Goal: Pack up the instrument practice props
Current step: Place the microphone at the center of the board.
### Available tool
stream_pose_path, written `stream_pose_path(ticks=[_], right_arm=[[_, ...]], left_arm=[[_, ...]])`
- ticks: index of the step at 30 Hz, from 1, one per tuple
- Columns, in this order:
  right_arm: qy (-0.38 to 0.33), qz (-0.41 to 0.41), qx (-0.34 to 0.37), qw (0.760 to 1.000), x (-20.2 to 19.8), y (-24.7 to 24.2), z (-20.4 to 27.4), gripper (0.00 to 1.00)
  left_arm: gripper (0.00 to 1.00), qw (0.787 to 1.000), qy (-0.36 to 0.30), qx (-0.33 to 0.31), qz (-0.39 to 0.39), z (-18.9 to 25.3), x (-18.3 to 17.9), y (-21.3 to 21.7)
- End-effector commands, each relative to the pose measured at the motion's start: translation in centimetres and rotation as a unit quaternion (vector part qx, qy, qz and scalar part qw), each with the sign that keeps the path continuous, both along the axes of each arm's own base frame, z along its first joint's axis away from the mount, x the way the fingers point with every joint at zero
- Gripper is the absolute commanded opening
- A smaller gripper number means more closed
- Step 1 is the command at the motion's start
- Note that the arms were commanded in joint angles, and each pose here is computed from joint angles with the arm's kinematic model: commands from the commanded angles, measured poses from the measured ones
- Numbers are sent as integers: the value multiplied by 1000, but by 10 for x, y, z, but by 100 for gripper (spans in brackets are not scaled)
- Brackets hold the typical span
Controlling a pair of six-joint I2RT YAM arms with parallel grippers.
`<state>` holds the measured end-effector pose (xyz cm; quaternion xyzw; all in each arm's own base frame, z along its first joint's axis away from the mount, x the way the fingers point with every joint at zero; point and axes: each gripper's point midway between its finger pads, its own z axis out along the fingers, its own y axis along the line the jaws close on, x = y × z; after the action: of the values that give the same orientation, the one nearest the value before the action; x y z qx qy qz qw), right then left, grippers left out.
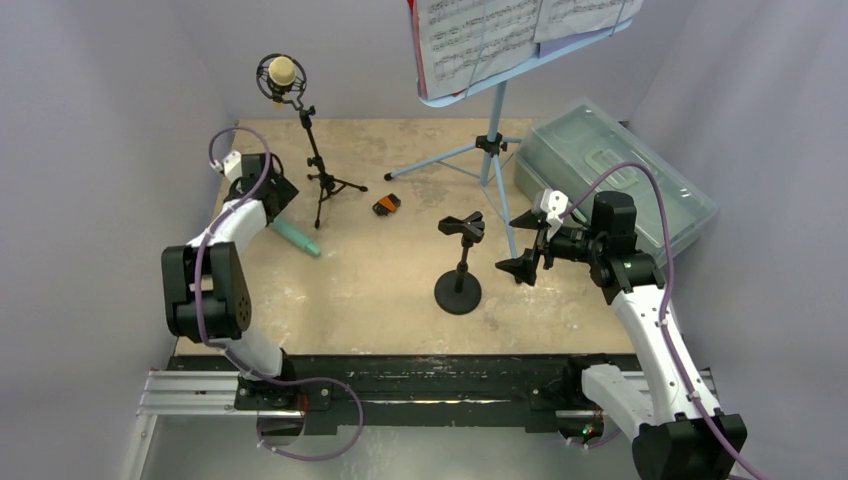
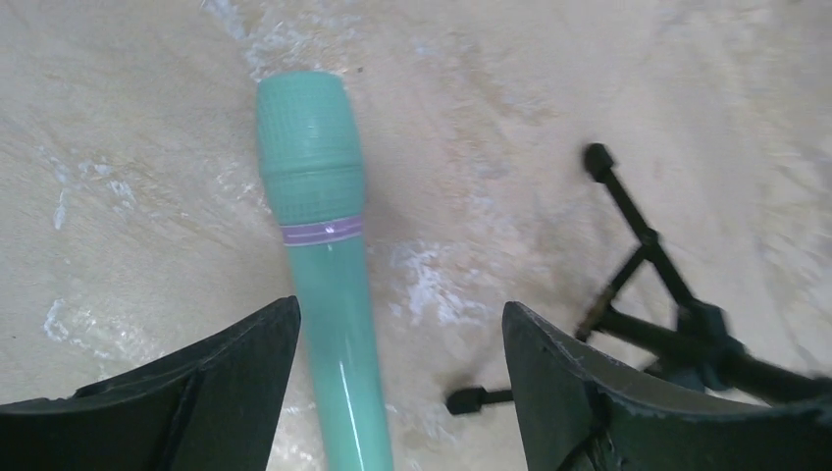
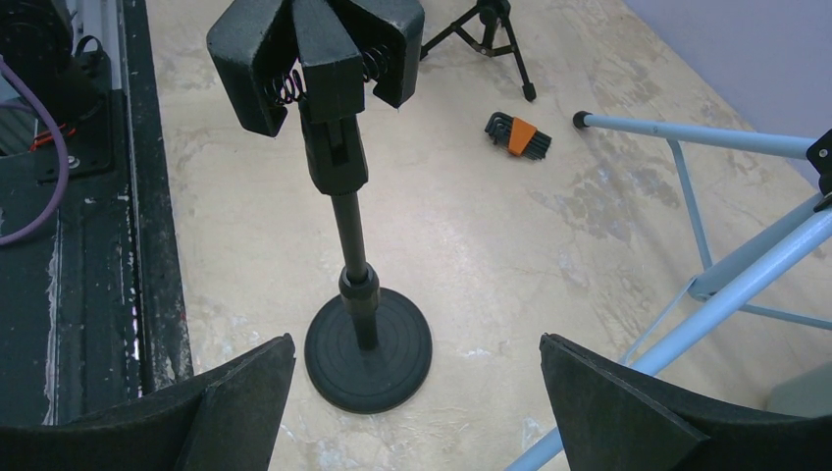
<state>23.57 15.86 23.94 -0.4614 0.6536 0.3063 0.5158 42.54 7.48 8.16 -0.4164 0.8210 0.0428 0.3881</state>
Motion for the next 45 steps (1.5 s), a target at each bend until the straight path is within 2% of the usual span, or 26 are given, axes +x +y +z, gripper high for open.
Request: stream_pose_path(ticks=[1,8,15,20,25,26,28,35,42,45], right_arm=[[-11,-2,-1,1000,1,-1,3,99],[-10,-3,-3,1000,1,-2,1,99],[-10,-2,-4,1000,1,-2,1,99],[-11,-4,-5,1000,1,-3,0,99],[-14,-4,-6,1000,1,-3,0,99],[-16,-3,-7,1000,1,-3,0,99],[-15,-6,-11,1000,1,-4,-1,99],[-14,-7,-16,1000,3,-5,-4,99],[-16,-5,-17,1000,2,-6,-5,99],[-16,-3,-16,1000,1,-5,-5,99]], left_arm=[[76,996,-61,0,-67,49,-3,-14],[82,979,-115,16,-170,87,-25,-39],[84,938,-167,-18,-305,103,-51,-88],[86,887,-201,-65,-411,111,-77,-135],[87,839,-234,-75,-486,120,-113,-188],[87,830,-236,-81,-498,121,-120,-199],[87,801,-266,-90,-529,131,-130,-222],[87,729,-316,-106,-597,144,-166,-283],[88,646,-350,-44,-677,134,-204,-353],[88,628,-368,-19,-686,130,-211,-365]])
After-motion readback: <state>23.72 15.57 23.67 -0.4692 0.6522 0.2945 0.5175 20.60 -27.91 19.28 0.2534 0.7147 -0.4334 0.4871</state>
